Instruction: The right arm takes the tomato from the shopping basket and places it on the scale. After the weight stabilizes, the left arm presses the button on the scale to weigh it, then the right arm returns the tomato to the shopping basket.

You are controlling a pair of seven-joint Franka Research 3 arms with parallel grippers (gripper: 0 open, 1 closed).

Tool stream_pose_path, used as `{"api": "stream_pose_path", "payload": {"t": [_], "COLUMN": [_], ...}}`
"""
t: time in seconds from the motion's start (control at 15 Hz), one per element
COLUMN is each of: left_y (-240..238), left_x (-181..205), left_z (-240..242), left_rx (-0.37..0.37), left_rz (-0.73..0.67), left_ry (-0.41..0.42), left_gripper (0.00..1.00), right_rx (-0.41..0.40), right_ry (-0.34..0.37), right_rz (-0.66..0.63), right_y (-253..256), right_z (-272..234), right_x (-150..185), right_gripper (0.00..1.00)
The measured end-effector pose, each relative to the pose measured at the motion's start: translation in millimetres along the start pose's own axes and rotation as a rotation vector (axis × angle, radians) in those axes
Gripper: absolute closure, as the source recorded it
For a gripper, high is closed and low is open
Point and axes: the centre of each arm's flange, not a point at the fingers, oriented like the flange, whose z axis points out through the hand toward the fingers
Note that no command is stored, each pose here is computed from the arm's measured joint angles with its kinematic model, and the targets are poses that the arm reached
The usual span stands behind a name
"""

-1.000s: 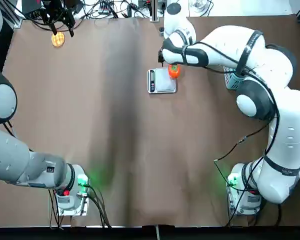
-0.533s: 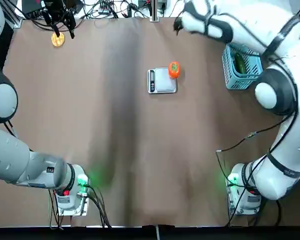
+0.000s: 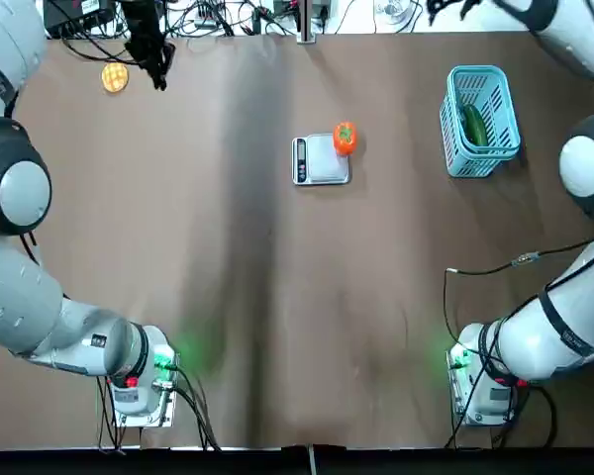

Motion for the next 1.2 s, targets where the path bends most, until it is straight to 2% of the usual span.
{"api": "stream_pose_path", "payload": {"t": [0.13, 0.2, 0.4, 0.67, 1.2], "left_y": [17.2, 27.6, 54.9, 80.6, 95.0], "left_x": [6.0, 9.2, 23.9, 43.9, 54.5], "left_z": [9.2, 15.4, 40.7, 60.5, 54.8], "left_rx": [0.005, 0.003, -0.018, -0.026, -0.005], "left_rz": [0.030, 0.047, 0.092, 0.178, 0.504], "left_ry": [-0.015, -0.026, -0.061, -0.025, 0.074], "left_gripper": [0.96, 0.99, 0.99, 0.99, 0.99], "right_rx": [-0.004, -0.005, -0.004, -0.001, 0.012], "right_ry": [-0.021, -0.031, -0.062, -0.092, -0.154], "right_rz": [-0.009, -0.011, -0.024, 0.021, 0.022], "right_y": [31.3, 43.2, 74.6, 111.9, 111.0], "right_z": [-18.9, -29.3, -59.9, -93.9, -85.3], "right_x": [-8.7, -14.0, -32.8, -58.3, -76.4], "right_gripper": [0.00, 0.00, 0.00, 0.00, 0.00]}}
